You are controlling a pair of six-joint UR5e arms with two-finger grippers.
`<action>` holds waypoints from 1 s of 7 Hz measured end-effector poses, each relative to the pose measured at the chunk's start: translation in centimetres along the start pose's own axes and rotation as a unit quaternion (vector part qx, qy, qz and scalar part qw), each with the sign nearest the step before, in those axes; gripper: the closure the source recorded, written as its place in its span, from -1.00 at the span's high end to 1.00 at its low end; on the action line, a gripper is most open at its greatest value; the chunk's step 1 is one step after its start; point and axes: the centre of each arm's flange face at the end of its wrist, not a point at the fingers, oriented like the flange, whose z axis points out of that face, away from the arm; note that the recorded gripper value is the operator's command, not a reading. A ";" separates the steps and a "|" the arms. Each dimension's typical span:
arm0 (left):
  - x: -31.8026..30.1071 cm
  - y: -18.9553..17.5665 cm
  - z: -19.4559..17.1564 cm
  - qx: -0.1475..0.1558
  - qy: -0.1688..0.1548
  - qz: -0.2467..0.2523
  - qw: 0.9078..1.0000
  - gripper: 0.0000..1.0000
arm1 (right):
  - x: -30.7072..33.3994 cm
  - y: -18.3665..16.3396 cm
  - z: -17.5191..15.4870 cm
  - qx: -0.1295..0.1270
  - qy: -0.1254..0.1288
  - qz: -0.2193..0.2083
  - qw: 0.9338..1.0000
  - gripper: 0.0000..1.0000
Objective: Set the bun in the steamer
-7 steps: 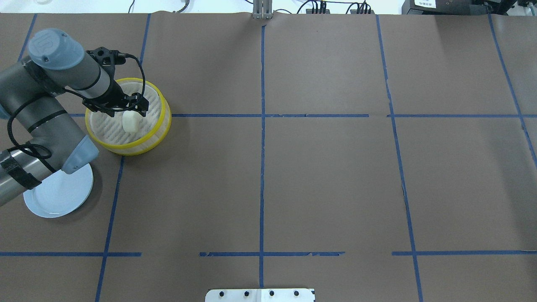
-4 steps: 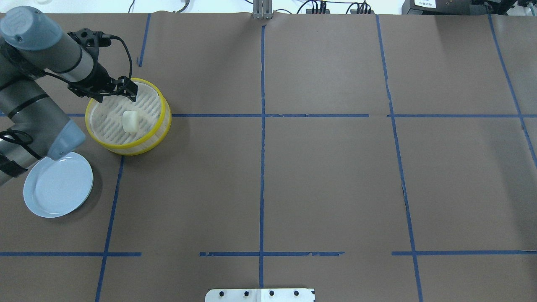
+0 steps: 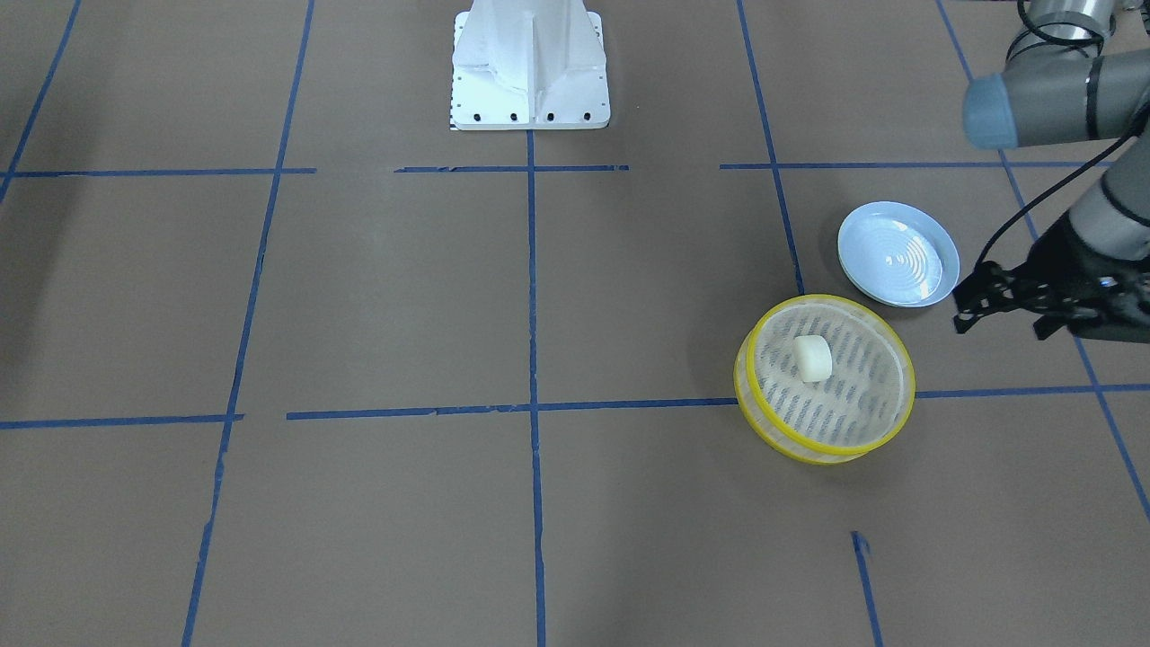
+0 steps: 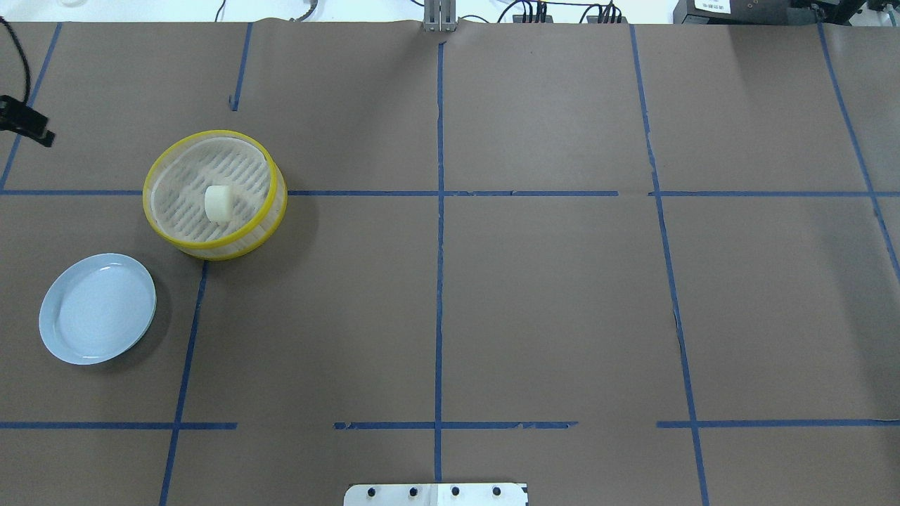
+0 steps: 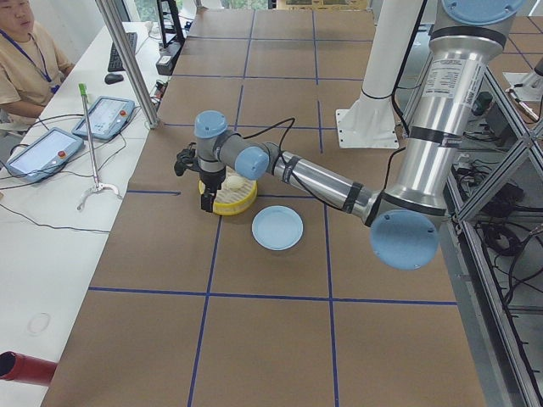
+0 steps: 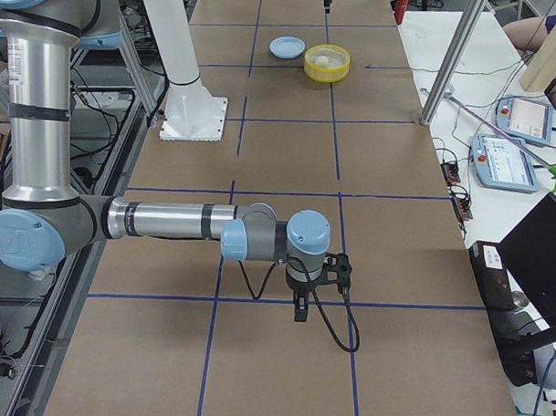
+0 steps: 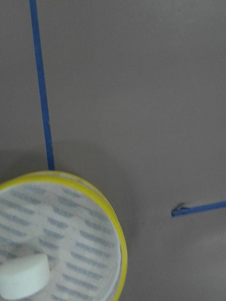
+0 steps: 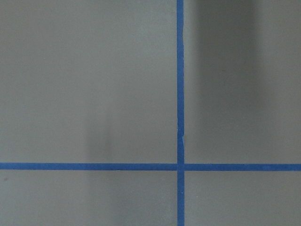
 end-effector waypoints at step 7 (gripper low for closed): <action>-17.1 12.0 -3.1 -0.040 0.018 -0.028 0.999 1.00 | 0.0 0.0 0.0 0.000 0.000 0.000 1.000 1.00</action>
